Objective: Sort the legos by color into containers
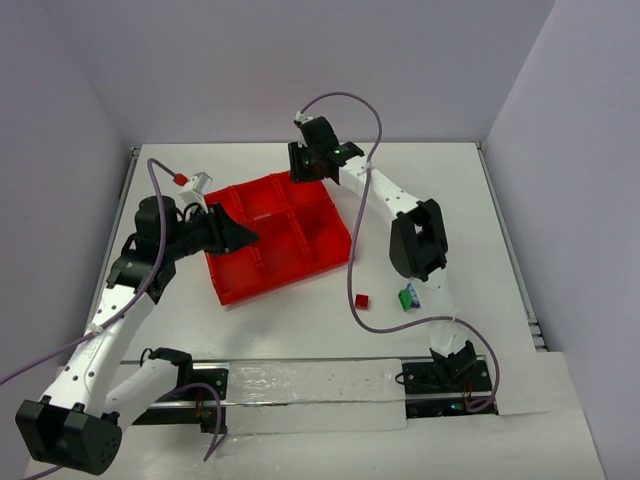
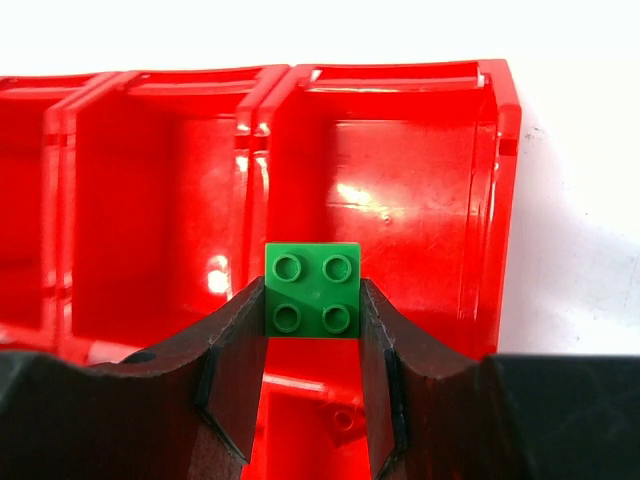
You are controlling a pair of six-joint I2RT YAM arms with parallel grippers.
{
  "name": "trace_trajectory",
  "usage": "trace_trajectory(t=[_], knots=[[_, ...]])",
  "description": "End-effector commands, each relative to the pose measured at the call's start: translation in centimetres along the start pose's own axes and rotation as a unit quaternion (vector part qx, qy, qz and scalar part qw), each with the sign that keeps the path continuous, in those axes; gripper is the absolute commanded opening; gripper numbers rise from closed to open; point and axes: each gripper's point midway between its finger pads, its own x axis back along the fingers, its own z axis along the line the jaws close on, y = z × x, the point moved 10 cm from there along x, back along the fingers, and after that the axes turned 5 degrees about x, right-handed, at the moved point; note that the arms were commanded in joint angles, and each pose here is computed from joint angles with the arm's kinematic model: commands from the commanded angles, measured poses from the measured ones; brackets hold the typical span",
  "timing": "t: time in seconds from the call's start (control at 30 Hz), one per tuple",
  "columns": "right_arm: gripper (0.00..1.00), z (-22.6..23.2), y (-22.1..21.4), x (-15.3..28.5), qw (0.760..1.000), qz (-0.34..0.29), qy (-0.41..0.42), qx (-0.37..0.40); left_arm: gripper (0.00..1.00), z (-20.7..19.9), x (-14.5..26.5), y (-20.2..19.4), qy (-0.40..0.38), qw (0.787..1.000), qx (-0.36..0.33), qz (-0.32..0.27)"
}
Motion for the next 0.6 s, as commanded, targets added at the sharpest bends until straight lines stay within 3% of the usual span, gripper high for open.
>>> trace_trajectory(t=[0.0,0.07,0.23,0.5,0.57], knots=[[0.30,0.0,1.6,0.3,1.000,-0.024,-0.015,0.001,0.00,-1.5,0.7,1.5,-0.018,0.999,-0.013,-0.030],[0.50,0.1,1.8,0.0,1.000,-0.026,-0.012,0.004,0.00,-1.5,0.8,1.6,-0.021,0.999,-0.013,-0.032],[0.71,0.3,2.9,0.5,0.999,-0.042,-0.010,0.010,0.00,-1.5,0.6,1.5,-0.026,0.999,-0.010,-0.029],[0.73,1.2,6.2,6.1,0.995,-0.092,0.002,0.026,0.00,-1.3,0.3,1.4,-0.035,0.999,-0.005,-0.028],[0.73,1.3,5.2,7.3,0.996,-0.079,0.013,0.027,0.00,-1.1,0.1,1.3,-0.035,0.999,-0.004,-0.026]])
